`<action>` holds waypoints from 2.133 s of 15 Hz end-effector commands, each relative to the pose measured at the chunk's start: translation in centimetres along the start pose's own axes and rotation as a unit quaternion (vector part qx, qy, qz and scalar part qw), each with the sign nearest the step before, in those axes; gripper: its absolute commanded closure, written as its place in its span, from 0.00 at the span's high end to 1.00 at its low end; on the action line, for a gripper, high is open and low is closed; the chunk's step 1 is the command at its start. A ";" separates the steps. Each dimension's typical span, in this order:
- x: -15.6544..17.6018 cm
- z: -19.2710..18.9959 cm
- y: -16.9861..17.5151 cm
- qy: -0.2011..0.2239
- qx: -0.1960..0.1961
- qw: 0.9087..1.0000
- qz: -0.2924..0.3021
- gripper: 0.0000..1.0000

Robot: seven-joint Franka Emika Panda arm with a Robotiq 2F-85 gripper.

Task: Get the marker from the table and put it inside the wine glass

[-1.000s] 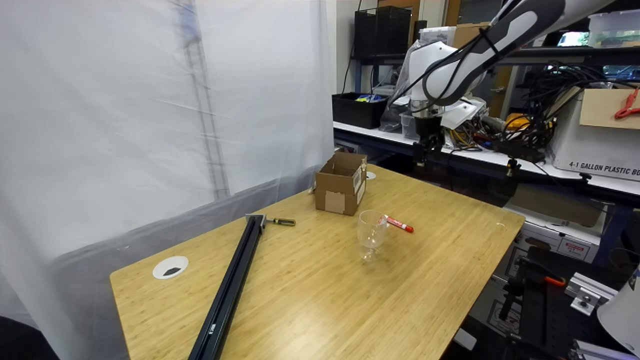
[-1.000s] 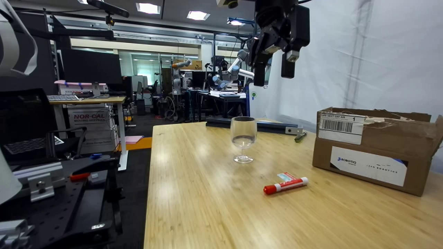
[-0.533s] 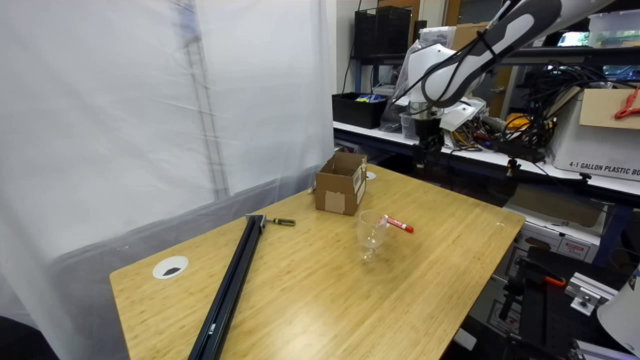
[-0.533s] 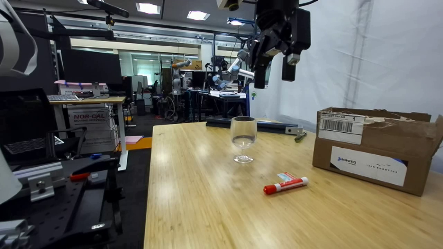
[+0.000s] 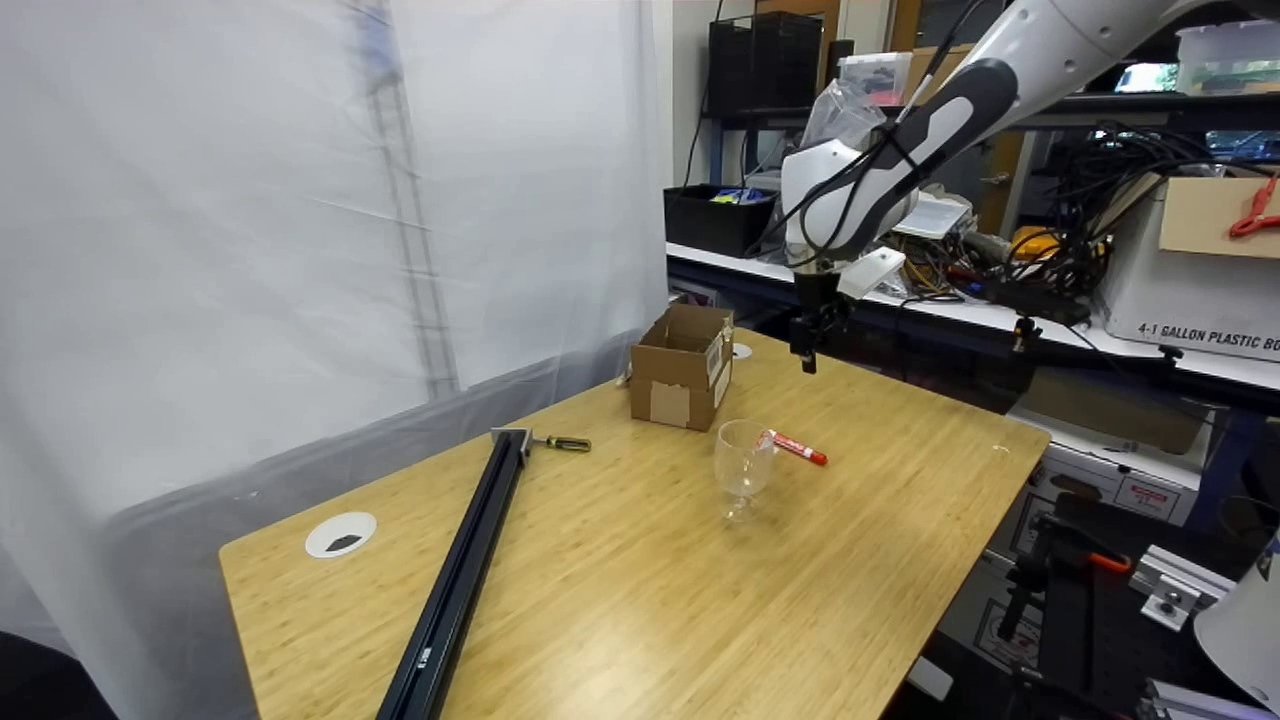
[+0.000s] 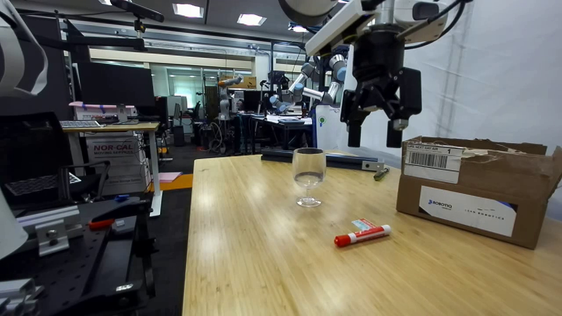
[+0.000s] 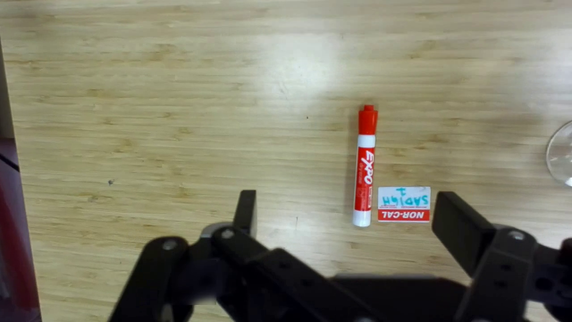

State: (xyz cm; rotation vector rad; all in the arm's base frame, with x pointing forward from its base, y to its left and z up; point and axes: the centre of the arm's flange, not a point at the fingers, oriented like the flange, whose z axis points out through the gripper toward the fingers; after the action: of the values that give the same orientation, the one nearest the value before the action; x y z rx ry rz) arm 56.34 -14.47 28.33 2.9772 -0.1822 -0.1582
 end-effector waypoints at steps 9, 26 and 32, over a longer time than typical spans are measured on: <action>7.4 7.5 0.3 -0.061 0.064 0.996 -0.022 1.00; 10.4 13.1 -2.4 -0.182 0.078 0.978 -0.064 1.00; 10.4 15.2 -2.8 -0.183 0.075 0.978 -0.064 1.00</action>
State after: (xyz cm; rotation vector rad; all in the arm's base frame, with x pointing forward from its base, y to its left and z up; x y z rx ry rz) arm 64.43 -15.02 11.93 3.0834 -0.0672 -0.7335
